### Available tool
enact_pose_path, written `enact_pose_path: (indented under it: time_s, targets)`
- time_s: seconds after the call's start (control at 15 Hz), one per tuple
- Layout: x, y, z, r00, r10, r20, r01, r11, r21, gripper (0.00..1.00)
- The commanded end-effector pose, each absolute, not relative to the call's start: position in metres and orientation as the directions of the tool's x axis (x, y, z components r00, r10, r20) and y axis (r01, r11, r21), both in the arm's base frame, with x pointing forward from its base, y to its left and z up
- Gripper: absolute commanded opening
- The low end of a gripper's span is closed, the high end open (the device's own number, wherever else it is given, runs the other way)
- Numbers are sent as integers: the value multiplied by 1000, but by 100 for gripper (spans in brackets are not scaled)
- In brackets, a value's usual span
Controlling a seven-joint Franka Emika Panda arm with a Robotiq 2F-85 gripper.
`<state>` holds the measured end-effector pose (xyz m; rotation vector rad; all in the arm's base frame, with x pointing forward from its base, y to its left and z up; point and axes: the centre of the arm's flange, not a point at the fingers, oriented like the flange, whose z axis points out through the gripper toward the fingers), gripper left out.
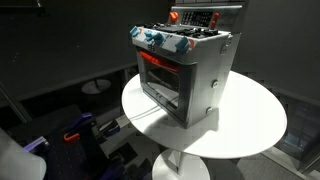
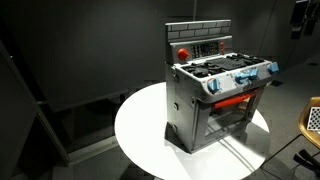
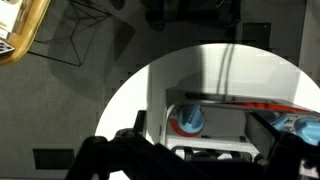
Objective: Press the top switch on the stove
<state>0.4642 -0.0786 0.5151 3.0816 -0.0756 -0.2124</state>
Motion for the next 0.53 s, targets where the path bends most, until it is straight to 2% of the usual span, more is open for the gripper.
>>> enact_pose_path:
  time_s: [0.0,0.47]
  targets:
    - [439,-84,517,993,-14,-117,-7,-998,55,100]
    - [445,-79,515,990,-35,-136,-29,-999,46,100]
